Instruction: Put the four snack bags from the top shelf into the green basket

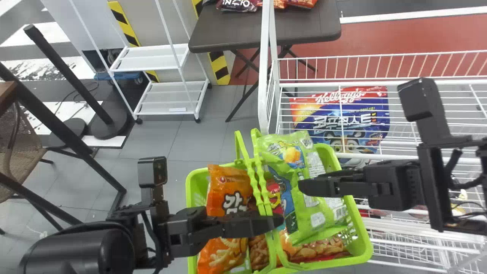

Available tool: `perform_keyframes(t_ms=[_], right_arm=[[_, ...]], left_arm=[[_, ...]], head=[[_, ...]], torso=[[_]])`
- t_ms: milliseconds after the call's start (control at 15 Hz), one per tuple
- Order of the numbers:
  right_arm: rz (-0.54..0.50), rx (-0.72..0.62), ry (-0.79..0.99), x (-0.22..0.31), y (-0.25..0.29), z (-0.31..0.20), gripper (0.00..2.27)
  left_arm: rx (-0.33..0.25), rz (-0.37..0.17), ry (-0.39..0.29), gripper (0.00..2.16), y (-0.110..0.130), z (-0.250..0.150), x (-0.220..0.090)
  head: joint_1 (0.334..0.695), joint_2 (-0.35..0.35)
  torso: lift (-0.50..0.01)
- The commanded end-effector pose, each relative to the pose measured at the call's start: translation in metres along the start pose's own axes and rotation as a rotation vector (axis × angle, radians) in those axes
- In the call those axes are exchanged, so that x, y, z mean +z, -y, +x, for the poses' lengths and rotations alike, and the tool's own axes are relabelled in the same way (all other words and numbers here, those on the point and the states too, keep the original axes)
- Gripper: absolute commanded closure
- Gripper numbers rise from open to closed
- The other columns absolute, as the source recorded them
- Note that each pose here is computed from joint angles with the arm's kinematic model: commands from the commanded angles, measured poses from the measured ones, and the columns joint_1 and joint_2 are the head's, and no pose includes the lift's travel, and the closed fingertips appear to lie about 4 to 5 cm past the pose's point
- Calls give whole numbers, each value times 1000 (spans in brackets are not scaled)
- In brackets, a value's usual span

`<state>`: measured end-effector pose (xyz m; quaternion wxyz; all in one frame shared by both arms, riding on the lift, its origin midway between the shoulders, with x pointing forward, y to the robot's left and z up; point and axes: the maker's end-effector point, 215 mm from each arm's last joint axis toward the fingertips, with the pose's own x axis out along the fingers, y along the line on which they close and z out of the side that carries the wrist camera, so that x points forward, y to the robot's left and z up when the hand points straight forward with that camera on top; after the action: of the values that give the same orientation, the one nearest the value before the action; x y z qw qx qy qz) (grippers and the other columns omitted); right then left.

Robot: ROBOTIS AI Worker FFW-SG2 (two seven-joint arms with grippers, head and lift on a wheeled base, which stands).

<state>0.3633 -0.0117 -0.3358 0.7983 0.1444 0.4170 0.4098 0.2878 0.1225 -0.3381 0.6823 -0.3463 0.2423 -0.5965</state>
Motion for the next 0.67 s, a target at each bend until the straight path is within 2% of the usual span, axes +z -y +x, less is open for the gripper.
perform_keyframes(t_ms=[0,133,333,400,467,600], right_arm=[[7,-22,41,6,7,-17,70],[-5,-133,52,2,39,-31,63],[33,-412,-43,-53,134,-45,63],[-40,-527,122,-14,168,-54,63],[-127,-604,264,20,190,-67,63],[-308,-661,522,67,206,-90,63]], left_arm=[[-40,7,43,2148,-1,-3,5],[-40,1,44,2148,0,-4,3],[-34,-7,46,2148,0,-8,-1],[-29,-12,46,2148,0,-9,-3],[-26,-17,47,2148,0,-11,-5],[-23,-24,49,2148,0,-13,-8]], head=[[695,203],[695,179],[695,128],[695,97],[695,19],[695,-46]], torso=[[-4],[-4],[-4],[-4],[-4],[-4]])
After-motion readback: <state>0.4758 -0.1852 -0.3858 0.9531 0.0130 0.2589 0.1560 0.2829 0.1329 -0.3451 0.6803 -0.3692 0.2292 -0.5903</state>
